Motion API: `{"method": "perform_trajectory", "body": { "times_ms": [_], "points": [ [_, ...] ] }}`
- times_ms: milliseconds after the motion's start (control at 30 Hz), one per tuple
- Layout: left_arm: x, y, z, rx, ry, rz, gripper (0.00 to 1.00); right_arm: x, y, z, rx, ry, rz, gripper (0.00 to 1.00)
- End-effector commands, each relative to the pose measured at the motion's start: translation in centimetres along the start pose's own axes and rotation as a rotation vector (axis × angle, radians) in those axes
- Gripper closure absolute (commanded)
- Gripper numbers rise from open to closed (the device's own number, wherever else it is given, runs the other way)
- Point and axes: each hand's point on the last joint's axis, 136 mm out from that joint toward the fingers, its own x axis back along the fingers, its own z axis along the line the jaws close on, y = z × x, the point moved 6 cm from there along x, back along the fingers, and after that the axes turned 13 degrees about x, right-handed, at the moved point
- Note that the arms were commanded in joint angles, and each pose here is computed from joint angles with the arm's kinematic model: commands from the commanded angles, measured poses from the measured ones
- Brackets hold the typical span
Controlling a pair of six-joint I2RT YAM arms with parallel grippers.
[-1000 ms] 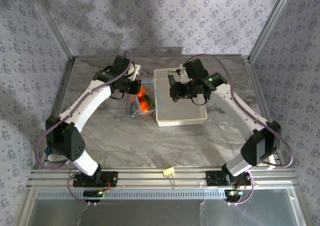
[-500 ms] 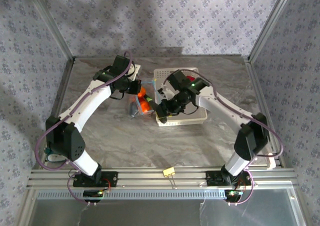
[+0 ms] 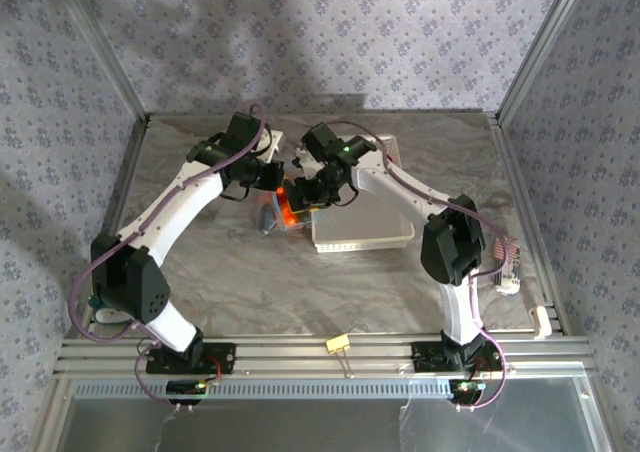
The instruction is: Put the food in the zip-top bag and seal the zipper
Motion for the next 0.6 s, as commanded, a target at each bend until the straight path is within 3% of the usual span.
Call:
{"method": "perform_trajectory", "body": {
  "times_ms": [0, 267, 567],
  "points": [
    [1.6, 0.1, -0.6, -0.013, -0.031, -0.036, 0.9, -1.0, 0.9, -1.9, -0.04, -0.127, -0.013, 0.67],
    [1.8, 0.1, -0.5, -0.015, -0.029, -0.039, 0.9, -2.3, 1.2, -2.8, -0.031, -0.216, -0.038, 0.61],
    [1.8, 0.1, -0.6, -0.015, -0.03, -0.04, 0.9, -1.4, 1.4, -2.2, -0.023, -0.218, -0.052, 0.53]
  ]
}}
